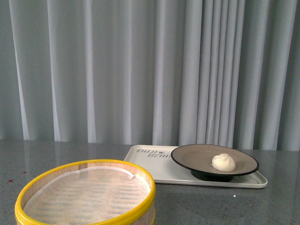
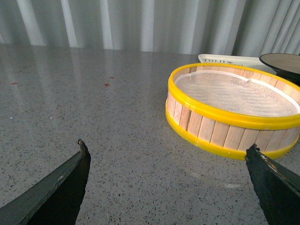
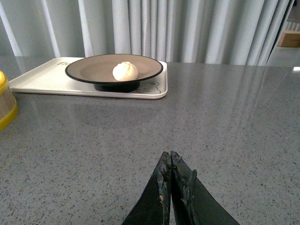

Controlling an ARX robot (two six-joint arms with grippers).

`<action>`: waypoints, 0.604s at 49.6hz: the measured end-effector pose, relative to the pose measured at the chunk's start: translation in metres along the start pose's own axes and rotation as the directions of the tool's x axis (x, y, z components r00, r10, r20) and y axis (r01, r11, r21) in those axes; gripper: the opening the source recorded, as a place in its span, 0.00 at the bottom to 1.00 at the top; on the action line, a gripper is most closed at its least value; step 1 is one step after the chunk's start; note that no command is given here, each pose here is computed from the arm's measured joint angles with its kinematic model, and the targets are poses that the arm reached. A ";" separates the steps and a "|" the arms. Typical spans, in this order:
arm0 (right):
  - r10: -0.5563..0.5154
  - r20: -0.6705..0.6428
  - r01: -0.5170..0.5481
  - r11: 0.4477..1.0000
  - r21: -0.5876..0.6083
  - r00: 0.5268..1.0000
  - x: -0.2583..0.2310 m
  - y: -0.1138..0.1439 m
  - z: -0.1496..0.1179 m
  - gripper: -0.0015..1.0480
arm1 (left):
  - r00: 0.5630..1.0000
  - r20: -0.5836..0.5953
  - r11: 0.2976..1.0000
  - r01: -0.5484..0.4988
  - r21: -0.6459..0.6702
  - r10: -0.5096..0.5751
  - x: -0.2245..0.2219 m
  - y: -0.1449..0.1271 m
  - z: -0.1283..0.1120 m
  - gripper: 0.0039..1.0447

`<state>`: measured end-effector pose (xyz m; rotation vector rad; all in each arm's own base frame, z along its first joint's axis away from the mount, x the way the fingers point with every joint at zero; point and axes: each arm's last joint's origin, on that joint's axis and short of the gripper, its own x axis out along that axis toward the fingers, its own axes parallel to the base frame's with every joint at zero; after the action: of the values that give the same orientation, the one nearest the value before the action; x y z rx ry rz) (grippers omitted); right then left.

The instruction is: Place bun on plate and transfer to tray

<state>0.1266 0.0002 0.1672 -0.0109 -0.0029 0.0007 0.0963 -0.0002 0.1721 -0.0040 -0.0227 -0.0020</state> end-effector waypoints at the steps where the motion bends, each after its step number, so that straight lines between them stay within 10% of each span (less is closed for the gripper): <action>1: 0.000 0.000 0.000 1.000 0.000 1.000 -0.001 0.000 0.000 0.02 | 1.000 0.000 1.000 0.000 0.000 0.000 0.000 0.000 0.000 0.94; 30: 0.000 0.005 0.000 1.000 0.000 1.000 -0.017 0.000 0.001 0.02 | 1.000 0.000 1.000 0.000 0.000 0.000 0.000 0.000 0.000 0.94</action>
<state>0.1096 0.0002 0.1681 -0.0109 -0.0078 0.0007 0.0963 -0.0002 0.1721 -0.0044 -0.0227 -0.0020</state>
